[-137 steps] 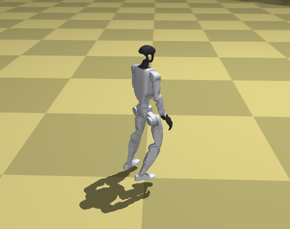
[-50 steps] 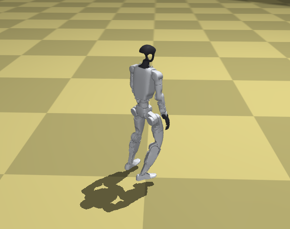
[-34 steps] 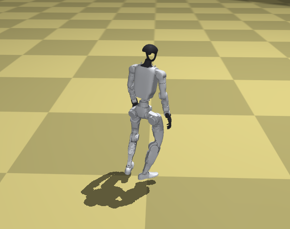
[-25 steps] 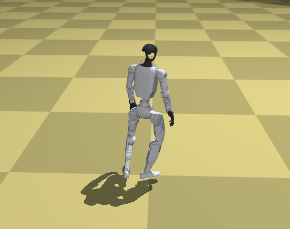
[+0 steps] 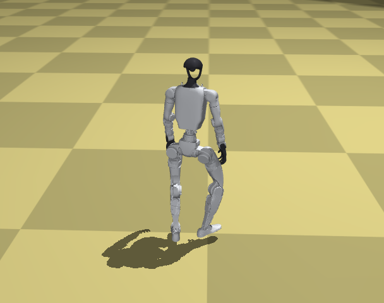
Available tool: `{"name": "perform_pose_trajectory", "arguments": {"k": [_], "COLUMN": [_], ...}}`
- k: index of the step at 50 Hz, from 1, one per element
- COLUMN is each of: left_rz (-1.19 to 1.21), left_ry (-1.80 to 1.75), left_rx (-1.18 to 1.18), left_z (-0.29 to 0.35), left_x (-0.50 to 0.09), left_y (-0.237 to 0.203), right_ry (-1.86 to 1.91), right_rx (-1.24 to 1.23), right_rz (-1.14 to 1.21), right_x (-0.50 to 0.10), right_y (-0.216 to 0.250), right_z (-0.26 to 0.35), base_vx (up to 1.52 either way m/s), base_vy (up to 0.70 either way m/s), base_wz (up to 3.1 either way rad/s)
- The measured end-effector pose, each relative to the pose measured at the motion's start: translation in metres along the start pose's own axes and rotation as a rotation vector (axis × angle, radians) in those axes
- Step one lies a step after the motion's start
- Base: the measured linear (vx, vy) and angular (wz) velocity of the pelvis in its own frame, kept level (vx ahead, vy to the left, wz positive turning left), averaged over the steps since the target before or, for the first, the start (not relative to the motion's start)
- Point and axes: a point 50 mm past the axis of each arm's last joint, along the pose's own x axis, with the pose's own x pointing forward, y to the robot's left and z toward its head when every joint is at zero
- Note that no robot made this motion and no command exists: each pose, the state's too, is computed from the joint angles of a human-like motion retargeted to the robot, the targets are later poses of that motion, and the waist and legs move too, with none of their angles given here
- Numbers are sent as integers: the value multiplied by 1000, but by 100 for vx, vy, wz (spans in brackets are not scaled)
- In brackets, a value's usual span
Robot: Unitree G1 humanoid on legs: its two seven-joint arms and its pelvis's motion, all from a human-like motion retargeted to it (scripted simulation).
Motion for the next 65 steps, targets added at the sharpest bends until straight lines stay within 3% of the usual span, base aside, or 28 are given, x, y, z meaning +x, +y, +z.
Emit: {"name": "perform_pose_trajectory", "arguments": {"k": [36,53,65], "left_rz": [-52,-24,-77], "left_ry": [4,40,132], "left_rx": [-234,-387,-413], "left_z": [-12,-24,-42], "left_x": [-4,-6,-10], "left_y": [-25,-22,-34], "right_ry": [118,-56,-129], "right_rx": [155,154,60], "right_rz": [8,-107,5], "right_x": [-7,4,6], "right_y": [1,-37,-24], "right_z": [-34,21,43], "base_vx": [27,45,49], "base_vy": [1,-10,1], "base_wz": [43,-15,-4]}}
